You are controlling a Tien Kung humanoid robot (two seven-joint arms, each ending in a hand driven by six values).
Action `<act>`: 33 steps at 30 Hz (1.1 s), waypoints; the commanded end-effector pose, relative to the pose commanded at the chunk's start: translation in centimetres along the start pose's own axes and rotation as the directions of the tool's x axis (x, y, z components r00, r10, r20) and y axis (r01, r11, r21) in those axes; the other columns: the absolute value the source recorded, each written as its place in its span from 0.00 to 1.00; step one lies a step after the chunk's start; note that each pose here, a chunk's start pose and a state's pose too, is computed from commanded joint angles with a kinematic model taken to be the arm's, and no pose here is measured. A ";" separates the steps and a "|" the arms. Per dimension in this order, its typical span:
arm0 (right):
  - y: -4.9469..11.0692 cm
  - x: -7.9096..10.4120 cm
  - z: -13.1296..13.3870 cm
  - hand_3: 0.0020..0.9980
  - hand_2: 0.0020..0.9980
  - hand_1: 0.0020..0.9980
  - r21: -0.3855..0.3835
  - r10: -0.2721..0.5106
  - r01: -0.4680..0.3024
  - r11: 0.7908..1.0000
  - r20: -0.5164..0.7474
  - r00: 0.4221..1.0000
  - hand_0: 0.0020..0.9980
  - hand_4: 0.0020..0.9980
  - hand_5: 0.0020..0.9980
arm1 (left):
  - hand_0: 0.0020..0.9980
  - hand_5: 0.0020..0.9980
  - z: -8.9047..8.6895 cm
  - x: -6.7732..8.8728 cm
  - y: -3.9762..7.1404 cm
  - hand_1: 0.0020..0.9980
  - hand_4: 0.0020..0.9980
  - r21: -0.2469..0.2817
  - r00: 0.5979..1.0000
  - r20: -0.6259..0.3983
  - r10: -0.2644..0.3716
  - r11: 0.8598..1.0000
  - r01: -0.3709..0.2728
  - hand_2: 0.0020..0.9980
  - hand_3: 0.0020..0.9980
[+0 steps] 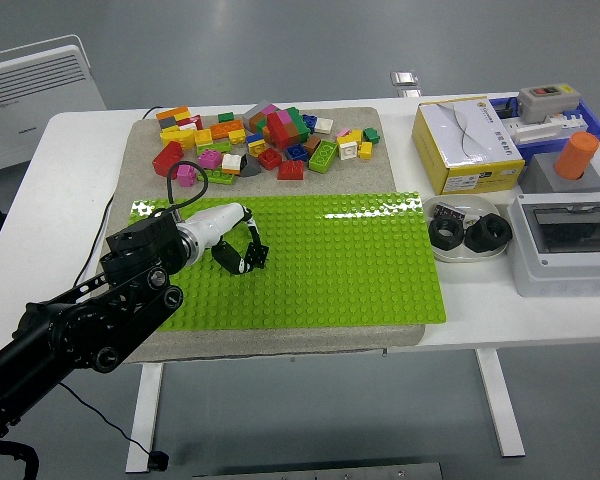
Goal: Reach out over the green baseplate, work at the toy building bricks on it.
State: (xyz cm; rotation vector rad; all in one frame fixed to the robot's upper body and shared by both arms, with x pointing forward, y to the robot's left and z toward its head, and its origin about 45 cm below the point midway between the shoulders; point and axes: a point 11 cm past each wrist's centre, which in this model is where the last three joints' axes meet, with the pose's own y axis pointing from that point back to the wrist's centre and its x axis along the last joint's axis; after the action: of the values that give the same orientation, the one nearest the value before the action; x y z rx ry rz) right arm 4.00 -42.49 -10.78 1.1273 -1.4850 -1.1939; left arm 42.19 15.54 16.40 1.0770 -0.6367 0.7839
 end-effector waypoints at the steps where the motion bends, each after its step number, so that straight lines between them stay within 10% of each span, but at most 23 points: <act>1: 0.0 0.0 0.0 0.86 0.83 0.69 0.000 0.000 0.000 1.000 0.000 1.000 0.70 0.83 1.00 | 1.00 0.00 0.0 0.0 0.0 1.00 0.51 0.000 1.000 -0.001 0.002 1.000 -0.002 1.00 0.52; 33: 0.0 0.0 0.4 0.86 0.82 0.69 -0.004 -0.001 0.001 1.000 0.009 1.000 0.70 0.83 1.00 | 1.00 0.00 -0.1 0.0 0.0 1.00 0.51 -0.010 1.000 0.005 -0.011 1.000 0.011 1.00 0.58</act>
State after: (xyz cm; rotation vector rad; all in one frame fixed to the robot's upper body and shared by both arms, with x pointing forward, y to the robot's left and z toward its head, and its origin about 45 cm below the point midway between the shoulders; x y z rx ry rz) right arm 3.66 -42.39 -10.85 1.1206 -1.4884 -1.2037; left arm 42.18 15.61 16.40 1.0728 -0.6384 0.7682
